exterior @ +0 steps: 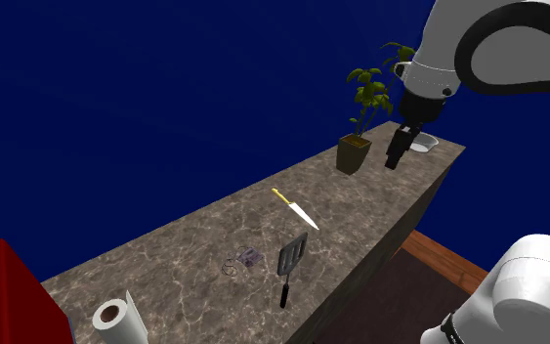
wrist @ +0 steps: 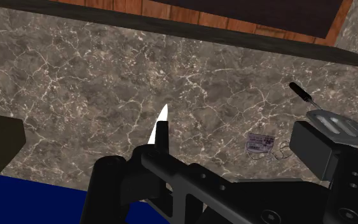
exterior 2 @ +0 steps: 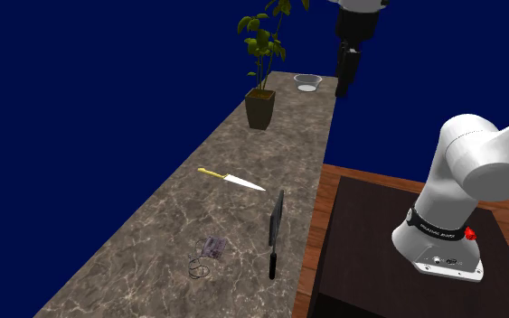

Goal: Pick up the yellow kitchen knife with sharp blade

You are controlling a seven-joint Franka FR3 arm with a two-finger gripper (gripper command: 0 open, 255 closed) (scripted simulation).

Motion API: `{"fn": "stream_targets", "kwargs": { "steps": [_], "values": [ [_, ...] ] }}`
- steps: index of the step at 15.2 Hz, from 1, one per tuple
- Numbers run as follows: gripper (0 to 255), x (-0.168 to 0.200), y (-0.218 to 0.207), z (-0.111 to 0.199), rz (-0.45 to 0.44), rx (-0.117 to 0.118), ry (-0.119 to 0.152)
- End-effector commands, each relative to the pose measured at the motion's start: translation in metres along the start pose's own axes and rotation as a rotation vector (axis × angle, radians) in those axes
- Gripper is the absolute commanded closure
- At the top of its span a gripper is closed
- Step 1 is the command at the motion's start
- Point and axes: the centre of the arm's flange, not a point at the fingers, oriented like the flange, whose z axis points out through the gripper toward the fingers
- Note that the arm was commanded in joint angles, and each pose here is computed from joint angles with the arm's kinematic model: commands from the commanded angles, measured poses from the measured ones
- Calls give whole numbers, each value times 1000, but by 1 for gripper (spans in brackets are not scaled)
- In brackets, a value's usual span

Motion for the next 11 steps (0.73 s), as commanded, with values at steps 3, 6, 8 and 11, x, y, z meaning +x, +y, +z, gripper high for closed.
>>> {"fn": "stream_targets", "kwargs": {
  "steps": [3,6,8,11],
  "values": [
    [0,17,7,20,0,8,-2],
    [0,42,17,49,1,20,-4],
    [0,59,24,69,1,28,-6],
    [0,84,34,99,1,40,-9]
  ]
}}
